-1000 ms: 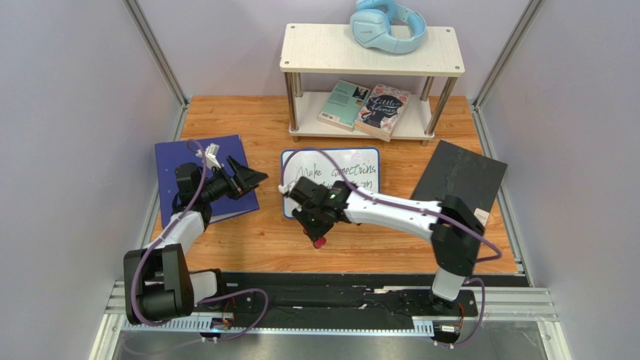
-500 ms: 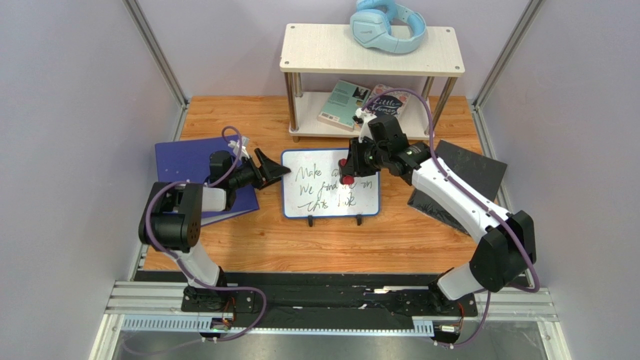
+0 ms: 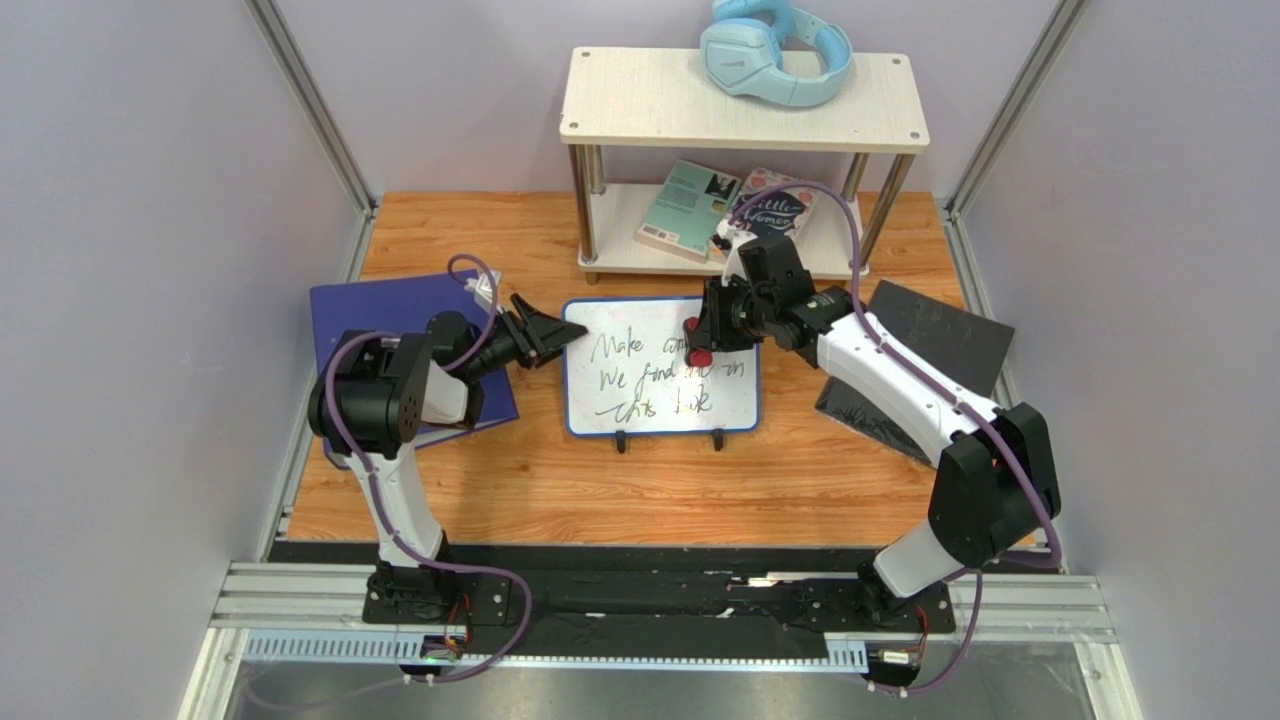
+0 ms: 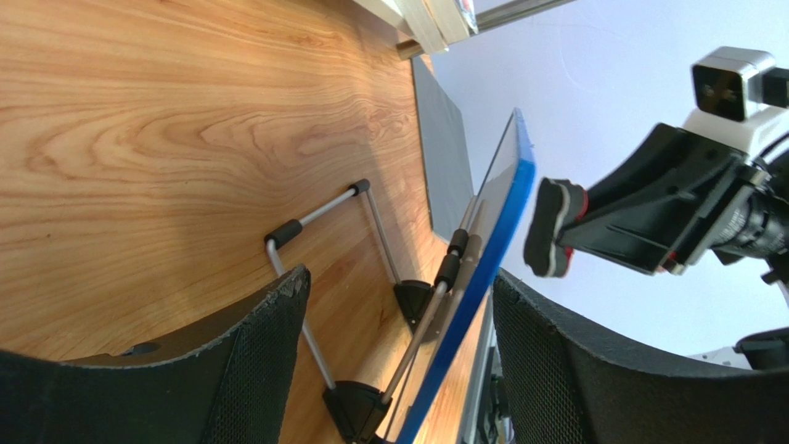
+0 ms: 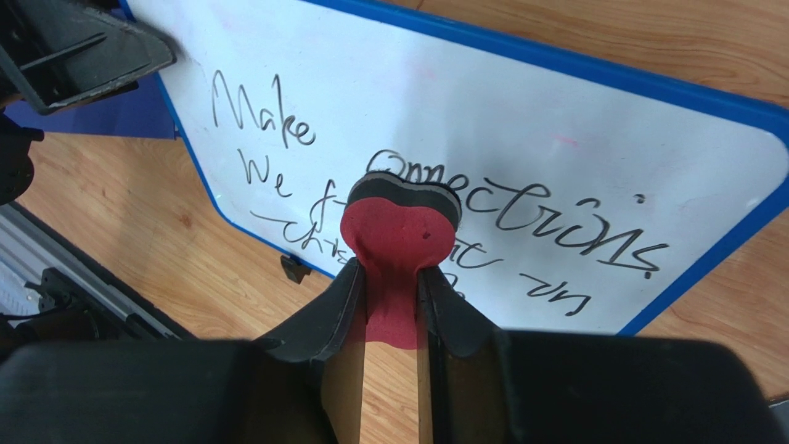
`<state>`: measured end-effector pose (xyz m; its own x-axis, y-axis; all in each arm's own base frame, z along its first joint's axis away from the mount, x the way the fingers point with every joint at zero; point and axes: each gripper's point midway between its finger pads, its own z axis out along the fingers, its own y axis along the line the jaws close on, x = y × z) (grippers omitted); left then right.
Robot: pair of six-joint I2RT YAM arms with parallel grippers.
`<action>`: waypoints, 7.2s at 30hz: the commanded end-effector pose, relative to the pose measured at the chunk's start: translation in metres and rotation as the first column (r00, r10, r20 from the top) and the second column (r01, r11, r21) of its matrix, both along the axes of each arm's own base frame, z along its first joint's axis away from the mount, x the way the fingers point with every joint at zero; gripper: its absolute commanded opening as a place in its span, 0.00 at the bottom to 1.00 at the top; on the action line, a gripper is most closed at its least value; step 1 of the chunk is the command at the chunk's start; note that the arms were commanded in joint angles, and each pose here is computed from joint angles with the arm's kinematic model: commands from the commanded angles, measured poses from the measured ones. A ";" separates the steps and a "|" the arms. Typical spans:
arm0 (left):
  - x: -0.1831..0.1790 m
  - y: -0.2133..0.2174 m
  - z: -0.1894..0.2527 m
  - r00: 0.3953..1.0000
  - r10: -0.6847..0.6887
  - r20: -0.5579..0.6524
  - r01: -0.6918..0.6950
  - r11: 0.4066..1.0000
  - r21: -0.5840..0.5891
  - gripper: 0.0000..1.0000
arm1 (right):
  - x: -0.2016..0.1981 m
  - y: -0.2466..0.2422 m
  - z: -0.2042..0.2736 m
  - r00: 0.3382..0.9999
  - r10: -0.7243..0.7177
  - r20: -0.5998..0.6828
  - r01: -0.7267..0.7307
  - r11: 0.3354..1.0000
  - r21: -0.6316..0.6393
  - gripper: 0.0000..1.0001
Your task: Erase the whiteboard
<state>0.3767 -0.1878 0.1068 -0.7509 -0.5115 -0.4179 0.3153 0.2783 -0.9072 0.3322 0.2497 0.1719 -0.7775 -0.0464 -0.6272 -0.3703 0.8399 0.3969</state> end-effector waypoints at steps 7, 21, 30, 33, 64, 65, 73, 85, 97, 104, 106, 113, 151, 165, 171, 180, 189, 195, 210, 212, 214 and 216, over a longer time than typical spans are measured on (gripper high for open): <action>0.007 -0.016 0.052 0.951 -0.075 0.300 0.082 0.997 -0.013 0.59 | 0.023 -0.028 -0.005 0.988 -0.126 0.084 0.129 0.991 -0.034 0.00; 0.007 -0.021 0.040 0.950 -0.109 0.293 0.112 0.994 0.008 0.00 | 0.041 -0.064 -0.011 0.951 -0.246 0.186 0.274 0.951 -0.144 0.00; 0.006 -0.022 0.035 0.951 -0.116 0.287 0.117 0.993 0.013 0.00 | 0.053 -0.055 -0.037 0.955 -0.236 0.177 0.270 0.941 -0.204 0.00; 0.004 -0.022 0.036 0.948 -0.125 0.291 0.126 0.992 0.016 0.00 | 0.054 -0.036 -0.044 0.963 -0.198 0.183 0.233 0.952 -0.197 0.00; 0.000 -0.025 0.036 0.938 -0.152 0.311 0.155 0.988 0.016 0.00 | 0.060 0.024 -0.062 0.956 -0.143 0.256 0.242 0.879 -0.411 0.00; -0.001 -0.025 0.036 0.938 -0.154 0.311 0.157 0.988 0.015 0.00 | 0.062 0.016 -0.062 0.956 -0.154 0.252 0.248 0.880 -0.406 0.00; -0.001 -0.025 0.036 0.937 -0.155 0.313 0.158 0.987 0.016 0.00 | 0.058 0.030 -0.062 0.979 -0.090 0.186 0.151 0.926 -0.347 0.00; -0.002 -0.027 0.036 0.935 -0.159 0.316 0.162 0.987 0.018 0.00 | -0.004 0.158 -0.083 0.987 0.118 0.111 -0.076 0.942 -0.326 0.00; -0.002 -0.028 0.036 0.934 -0.161 0.320 0.163 0.986 0.020 0.00 | -0.010 0.133 -0.087 0.989 -0.048 0.138 0.092 0.940 -0.330 0.00; -0.002 -0.028 0.036 0.934 -0.162 0.318 0.165 0.986 0.019 0.00 | -0.029 0.146 -0.109 0.997 0.011 0.082 0.017 0.942 -0.336 0.00; -0.001 -0.028 0.035 0.935 -0.161 0.316 0.163 0.986 0.019 0.00 | -0.031 0.144 -0.111 0.997 0.009 0.074 0.017 0.941 -0.338 0.00; 0.000 -0.028 0.036 0.935 -0.159 0.317 0.162 0.987 0.017 0.00 | -0.050 0.112 -0.132 0.996 -0.081 0.022 0.084 0.920 -0.382 0.00; -0.003 -0.028 0.034 0.935 -0.167 0.313 0.169 0.985 0.020 0.00 | 0.017 -0.060 -0.117 0.822 -0.567 0.053 0.551 0.768 -0.327 0.00; -0.002 -0.028 0.036 0.933 -0.161 0.323 0.163 0.986 0.022 0.00 | 0.017 0.040 -0.088 0.981 -0.103 0.164 0.168 0.875 -0.454 0.00; -0.003 -0.028 0.034 0.935 -0.161 0.316 0.163 0.986 0.021 0.00 | 0.001 0.107 -0.100 0.987 0.059 0.150 0.012 0.902 -0.432 0.00; -0.002 -0.028 0.032 0.937 -0.163 0.309 0.165 0.986 0.019 0.00 | -0.022 0.164 -0.108 0.965 0.243 0.095 -0.203 0.928 -0.311 0.00; -0.002 -0.028 0.032 0.938 -0.164 0.306 0.167 0.986 0.018 0.00 | -0.036 0.186 -0.112 0.929 0.368 0.048 -0.346 0.905 -0.246 0.00; -0.003 -0.028 0.032 0.938 -0.166 0.306 0.168 0.986 0.018 0.00 | 0.008 0.124 -0.120 0.994 0.091 0.068 -0.064 0.942 -0.329 0.00; -0.003 -0.028 0.033 0.936 -0.166 0.312 0.168 0.986 0.021 0.00 | 0.077 -0.018 -0.098 0.951 -0.275 0.140 0.307 0.887 -0.344 0.00; -0.004 -0.028 0.033 0.935 -0.167 0.312 0.169 0.985 0.021 0.00 | 0.080 -0.029 -0.101 0.942 -0.312 0.127 0.336 0.879 -0.337 0.00; -0.004 -0.028 0.033 0.935 -0.167 0.312 0.169 0.985 0.021 0.00 | 0.083 -0.046 -0.106 0.930 -0.352 0.108 0.367 0.867 -0.337 0.00; -0.003 -0.028 0.033 0.936 -0.166 0.309 0.168 0.986 0.020 0.00 | 0.086 -0.059 -0.107 0.919 -0.382 0.096 0.391 0.857 -0.334 0.00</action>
